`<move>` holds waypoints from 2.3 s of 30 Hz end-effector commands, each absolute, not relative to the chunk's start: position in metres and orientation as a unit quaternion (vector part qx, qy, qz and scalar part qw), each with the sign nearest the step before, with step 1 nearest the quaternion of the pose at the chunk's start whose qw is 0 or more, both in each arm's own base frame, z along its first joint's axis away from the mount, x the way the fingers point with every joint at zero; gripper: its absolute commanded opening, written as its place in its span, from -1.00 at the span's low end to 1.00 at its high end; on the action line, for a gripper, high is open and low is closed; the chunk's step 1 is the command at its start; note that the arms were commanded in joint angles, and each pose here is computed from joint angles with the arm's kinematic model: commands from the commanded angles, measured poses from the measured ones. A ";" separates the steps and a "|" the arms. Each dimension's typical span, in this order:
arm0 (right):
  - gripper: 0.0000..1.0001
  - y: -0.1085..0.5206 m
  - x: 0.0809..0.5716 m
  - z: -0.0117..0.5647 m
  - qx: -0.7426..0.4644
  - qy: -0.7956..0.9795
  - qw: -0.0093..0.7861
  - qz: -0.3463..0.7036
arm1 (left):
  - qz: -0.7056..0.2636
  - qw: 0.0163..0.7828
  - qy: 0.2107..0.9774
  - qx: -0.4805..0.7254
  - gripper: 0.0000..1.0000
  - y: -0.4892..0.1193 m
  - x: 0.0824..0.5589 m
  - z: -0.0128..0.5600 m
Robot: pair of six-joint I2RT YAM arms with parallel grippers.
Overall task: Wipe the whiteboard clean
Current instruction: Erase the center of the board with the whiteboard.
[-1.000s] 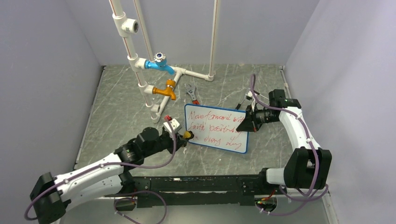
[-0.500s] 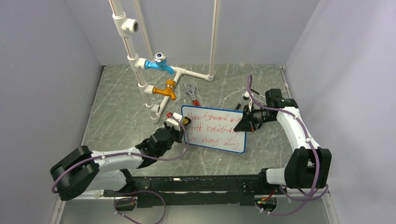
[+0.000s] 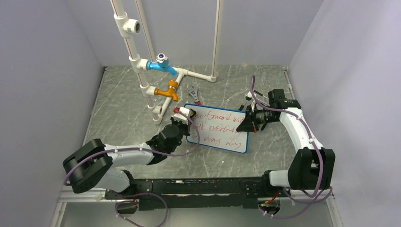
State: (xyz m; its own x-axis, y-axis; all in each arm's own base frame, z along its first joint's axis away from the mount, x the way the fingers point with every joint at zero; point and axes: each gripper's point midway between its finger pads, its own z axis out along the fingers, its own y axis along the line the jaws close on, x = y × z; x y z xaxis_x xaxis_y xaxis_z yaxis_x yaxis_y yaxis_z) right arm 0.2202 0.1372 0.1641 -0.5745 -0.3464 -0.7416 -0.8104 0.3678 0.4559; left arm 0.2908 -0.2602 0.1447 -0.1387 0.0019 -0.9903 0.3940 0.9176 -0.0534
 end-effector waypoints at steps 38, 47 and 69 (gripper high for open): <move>-1.00 0.150 0.204 0.166 -0.396 0.756 0.256 0.455 | -0.186 0.612 0.752 0.156 -1.00 -0.268 0.319 0.175; -1.00 0.150 0.201 0.166 -0.400 0.752 0.252 0.459 | -0.165 0.561 0.779 0.225 -1.00 -0.274 0.283 0.112; -1.00 0.159 0.184 0.171 -0.434 0.723 0.233 0.484 | -0.176 0.646 0.728 0.147 -1.00 -0.243 0.312 0.196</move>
